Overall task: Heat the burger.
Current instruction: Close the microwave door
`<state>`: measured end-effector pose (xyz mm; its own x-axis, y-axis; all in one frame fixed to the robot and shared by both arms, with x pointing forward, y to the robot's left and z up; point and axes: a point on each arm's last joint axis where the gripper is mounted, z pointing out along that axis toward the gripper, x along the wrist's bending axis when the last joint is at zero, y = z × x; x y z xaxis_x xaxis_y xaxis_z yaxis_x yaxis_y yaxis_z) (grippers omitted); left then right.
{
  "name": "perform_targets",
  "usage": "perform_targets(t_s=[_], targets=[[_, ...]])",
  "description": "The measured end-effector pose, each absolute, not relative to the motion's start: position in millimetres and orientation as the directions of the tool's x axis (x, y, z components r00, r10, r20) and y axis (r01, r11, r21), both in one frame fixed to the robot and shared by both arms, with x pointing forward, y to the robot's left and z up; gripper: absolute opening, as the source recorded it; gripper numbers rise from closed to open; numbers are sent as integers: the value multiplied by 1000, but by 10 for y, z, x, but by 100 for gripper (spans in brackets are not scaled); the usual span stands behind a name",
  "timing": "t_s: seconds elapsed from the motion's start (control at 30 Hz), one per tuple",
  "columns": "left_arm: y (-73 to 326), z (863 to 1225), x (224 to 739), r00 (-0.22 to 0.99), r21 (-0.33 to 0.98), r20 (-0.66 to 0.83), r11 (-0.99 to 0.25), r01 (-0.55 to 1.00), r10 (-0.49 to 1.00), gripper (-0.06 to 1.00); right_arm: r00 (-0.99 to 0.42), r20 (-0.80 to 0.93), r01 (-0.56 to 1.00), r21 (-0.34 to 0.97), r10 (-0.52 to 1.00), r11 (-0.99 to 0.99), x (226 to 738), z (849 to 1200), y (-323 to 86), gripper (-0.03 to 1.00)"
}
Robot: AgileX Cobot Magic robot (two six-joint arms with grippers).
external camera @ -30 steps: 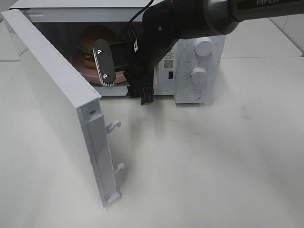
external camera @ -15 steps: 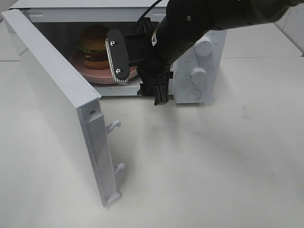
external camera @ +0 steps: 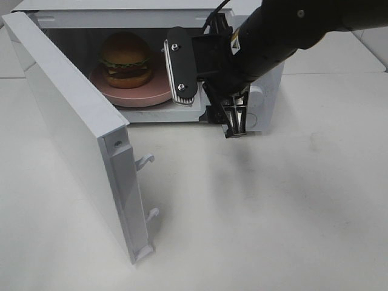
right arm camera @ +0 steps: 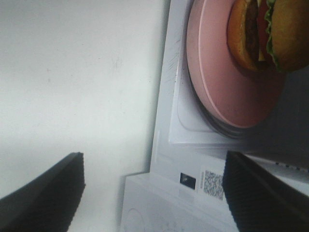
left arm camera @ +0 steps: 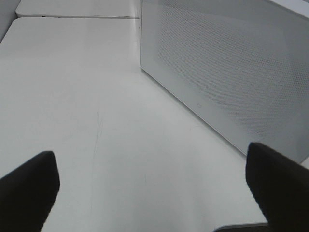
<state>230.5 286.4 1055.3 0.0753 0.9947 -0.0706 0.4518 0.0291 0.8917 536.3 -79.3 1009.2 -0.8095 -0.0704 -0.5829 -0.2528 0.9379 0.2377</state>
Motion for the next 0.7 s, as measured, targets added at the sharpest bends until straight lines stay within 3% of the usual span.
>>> perform_targets(t_s=[0.37, 0.43, 0.7], targets=[[2864, 10553, 2305, 75, 892, -71, 29, 452, 995, 96, -841, -529, -90, 349, 117, 933, 5081, 10191, -1008, 76], [2864, 10553, 2305, 75, 892, -71, 29, 452, 995, 96, -844, -488, 4, 408, 223, 913, 4970, 10224, -1092, 76], [2864, 10553, 2305, 75, 892, -71, 29, 452, 995, 96, -830, -390, 183, 484, 398, 856, 4767, 10247, -1249, 76]])
